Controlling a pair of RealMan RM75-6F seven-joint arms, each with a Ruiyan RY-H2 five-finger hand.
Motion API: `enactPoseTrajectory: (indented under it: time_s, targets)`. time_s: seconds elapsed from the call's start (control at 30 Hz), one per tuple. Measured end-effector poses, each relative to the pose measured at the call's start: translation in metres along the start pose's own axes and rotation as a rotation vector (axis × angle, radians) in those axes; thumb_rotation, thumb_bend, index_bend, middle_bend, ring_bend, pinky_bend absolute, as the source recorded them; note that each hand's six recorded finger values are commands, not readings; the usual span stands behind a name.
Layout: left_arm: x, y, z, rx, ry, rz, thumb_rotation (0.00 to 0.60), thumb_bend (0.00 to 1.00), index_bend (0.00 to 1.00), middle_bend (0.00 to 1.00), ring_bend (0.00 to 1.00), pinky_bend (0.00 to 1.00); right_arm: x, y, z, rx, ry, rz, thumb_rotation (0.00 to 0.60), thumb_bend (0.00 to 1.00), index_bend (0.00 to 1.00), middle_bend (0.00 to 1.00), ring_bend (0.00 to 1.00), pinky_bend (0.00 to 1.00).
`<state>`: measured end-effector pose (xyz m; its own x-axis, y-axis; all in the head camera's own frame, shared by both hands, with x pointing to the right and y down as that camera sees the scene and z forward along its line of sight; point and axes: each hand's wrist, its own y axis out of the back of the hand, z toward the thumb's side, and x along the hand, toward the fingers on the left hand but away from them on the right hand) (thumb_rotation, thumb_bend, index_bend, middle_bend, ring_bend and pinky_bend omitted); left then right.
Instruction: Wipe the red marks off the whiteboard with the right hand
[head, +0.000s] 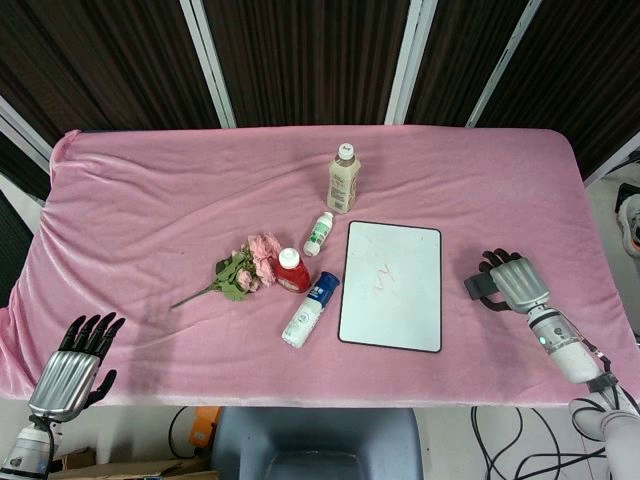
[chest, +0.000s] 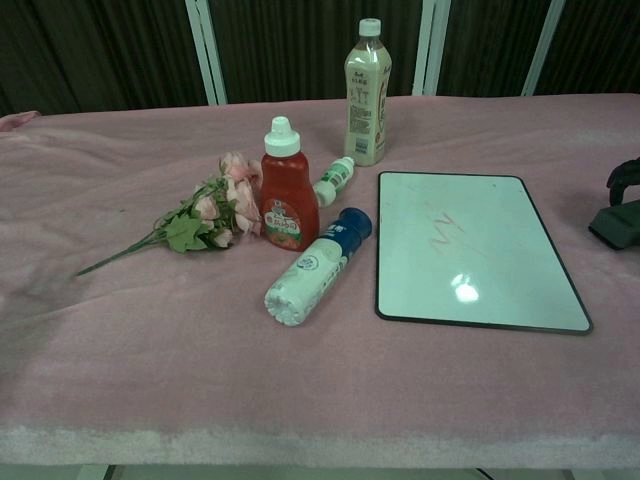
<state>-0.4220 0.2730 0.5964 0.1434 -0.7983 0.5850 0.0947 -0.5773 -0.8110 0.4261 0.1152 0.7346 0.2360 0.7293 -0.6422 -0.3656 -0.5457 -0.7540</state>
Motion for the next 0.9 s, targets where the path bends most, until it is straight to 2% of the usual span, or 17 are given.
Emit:
enactPoseTrajectory:
  time_s: [0.23,0.4,0.63,0.8,0.9]
  targets:
    - [0.002,-0.001,0.000,0.001,-0.001,-0.007,0.600,0.41,0.00,0.04,0.05,0.07,-0.001,-0.002,0.000,0.006,-0.004,0.007,0.600,0.42,0.51,0.34,0.28,0.51]
    - [0.001,0.000,0.000,-0.001,0.000,-0.001,0.600,0.41,0.00,0.04,0.05,0.07,-0.003,-0.003,0.003,0.003,-0.002,0.003,0.600,0.42,0.65,0.45,0.41,0.60]
    - [0.000,-0.001,0.003,-0.006,-0.019,-0.007,0.600,0.41,0.00,0.04,0.05,0.07,-0.004,-0.002,0.004,0.009,-0.008,-0.021,0.600,0.42,0.77,0.55,0.52,0.68]
    - [0.000,-0.001,0.004,-0.010,-0.035,-0.011,0.600,0.41,0.00,0.04,0.05,0.07,-0.005,0.001,0.006,0.015,-0.012,-0.052,0.600,0.42,0.92,0.68,0.65,0.80]
    - [-0.001,0.000,0.005,-0.013,-0.039,-0.006,0.600,0.41,0.00,0.04,0.05,0.06,-0.006,0.005,0.010,0.015,-0.005,-0.082,0.600,0.42,0.97,0.72,0.70,0.86]
